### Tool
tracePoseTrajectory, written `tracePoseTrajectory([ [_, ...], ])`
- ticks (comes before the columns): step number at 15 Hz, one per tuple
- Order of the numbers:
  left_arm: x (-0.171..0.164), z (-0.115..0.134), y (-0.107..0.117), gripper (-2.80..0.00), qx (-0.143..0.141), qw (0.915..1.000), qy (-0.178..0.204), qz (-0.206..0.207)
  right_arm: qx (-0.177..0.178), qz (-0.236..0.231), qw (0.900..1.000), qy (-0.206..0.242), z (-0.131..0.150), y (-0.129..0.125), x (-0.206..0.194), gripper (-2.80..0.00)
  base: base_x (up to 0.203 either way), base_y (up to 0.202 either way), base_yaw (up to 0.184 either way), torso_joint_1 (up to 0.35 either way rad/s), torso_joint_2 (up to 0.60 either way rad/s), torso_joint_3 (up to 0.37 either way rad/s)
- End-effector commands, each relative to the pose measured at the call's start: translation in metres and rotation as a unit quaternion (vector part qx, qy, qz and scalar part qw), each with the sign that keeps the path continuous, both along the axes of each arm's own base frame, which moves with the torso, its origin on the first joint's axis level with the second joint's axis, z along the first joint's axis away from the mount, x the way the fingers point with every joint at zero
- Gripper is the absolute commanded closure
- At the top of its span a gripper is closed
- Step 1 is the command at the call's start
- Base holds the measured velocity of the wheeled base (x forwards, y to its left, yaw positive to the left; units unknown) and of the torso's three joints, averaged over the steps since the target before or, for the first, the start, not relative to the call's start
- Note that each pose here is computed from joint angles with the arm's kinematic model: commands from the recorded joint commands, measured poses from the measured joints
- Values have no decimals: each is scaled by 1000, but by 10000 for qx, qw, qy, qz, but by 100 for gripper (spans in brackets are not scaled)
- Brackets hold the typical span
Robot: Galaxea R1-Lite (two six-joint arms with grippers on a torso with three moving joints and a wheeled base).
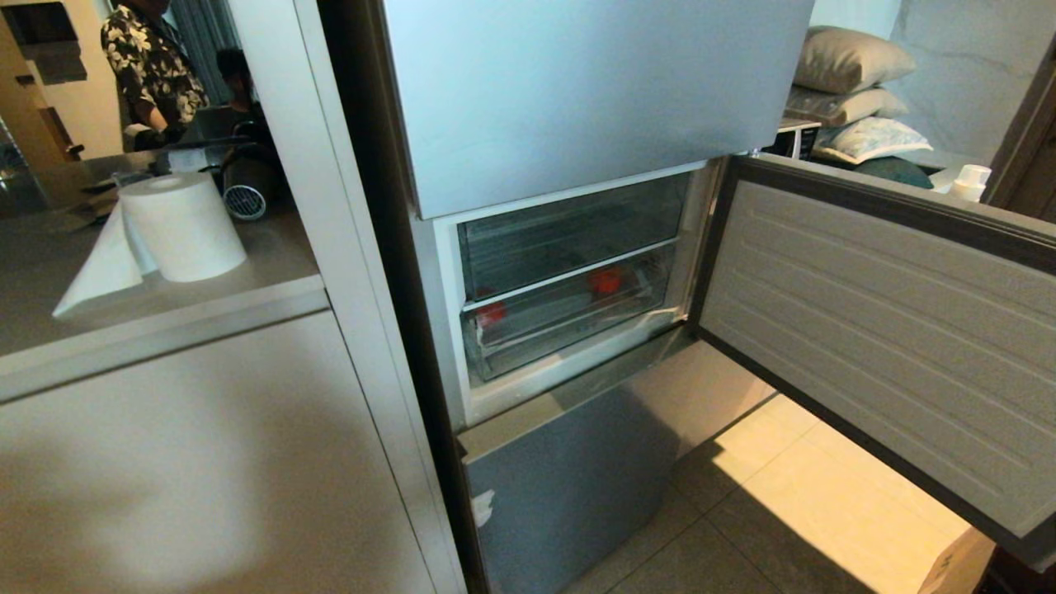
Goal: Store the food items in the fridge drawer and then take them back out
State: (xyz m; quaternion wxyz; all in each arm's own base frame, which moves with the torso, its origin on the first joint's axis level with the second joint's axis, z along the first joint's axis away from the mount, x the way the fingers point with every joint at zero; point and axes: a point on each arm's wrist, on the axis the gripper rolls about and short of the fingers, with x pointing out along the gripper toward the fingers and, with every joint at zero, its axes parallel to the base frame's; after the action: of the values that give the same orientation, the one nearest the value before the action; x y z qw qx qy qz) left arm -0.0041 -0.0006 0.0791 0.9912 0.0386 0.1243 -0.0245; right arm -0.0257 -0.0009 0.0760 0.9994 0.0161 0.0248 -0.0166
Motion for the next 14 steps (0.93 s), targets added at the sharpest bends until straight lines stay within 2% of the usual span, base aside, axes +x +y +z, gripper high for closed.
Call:
tracePoseTrajectory([
  [1,-12,-3,0,0,96,9973,-728,-83,3,0,10000,10,0,0,0,0,0,0,0,0,0,0],
  [2,-17,-4,0,0,165,9940,-1076,-68,-16,1,10000,5,0,0,0,0,0,0,0,0,0,0],
  [3,-19,-5,0,0,203,9920,-1248,-41,11,6,10000,9,0,0,0,0,0,0,0,0,0,0],
  [4,-20,-5,0,0,49,9919,-1270,18,-15,-4,10000,18,0,0,0,0,0,0,0,0,0,0],
  [5,-19,-4,0,0,-295,9918,-1235,157,-101,16,9999,19,-1,0,0,0,0,0,0,0,0,0],
  [6,-19,-4,1,0,-379,9913,-1234,237,-59,-3,10000,19,-1,0,0,0,0,0,0,0,0,0],
  [14,-19,-4,1,0,-379,9915,-1222,238,-13,1,10000,-5,0,0,0,0,0,0,0,0,0,0],
])
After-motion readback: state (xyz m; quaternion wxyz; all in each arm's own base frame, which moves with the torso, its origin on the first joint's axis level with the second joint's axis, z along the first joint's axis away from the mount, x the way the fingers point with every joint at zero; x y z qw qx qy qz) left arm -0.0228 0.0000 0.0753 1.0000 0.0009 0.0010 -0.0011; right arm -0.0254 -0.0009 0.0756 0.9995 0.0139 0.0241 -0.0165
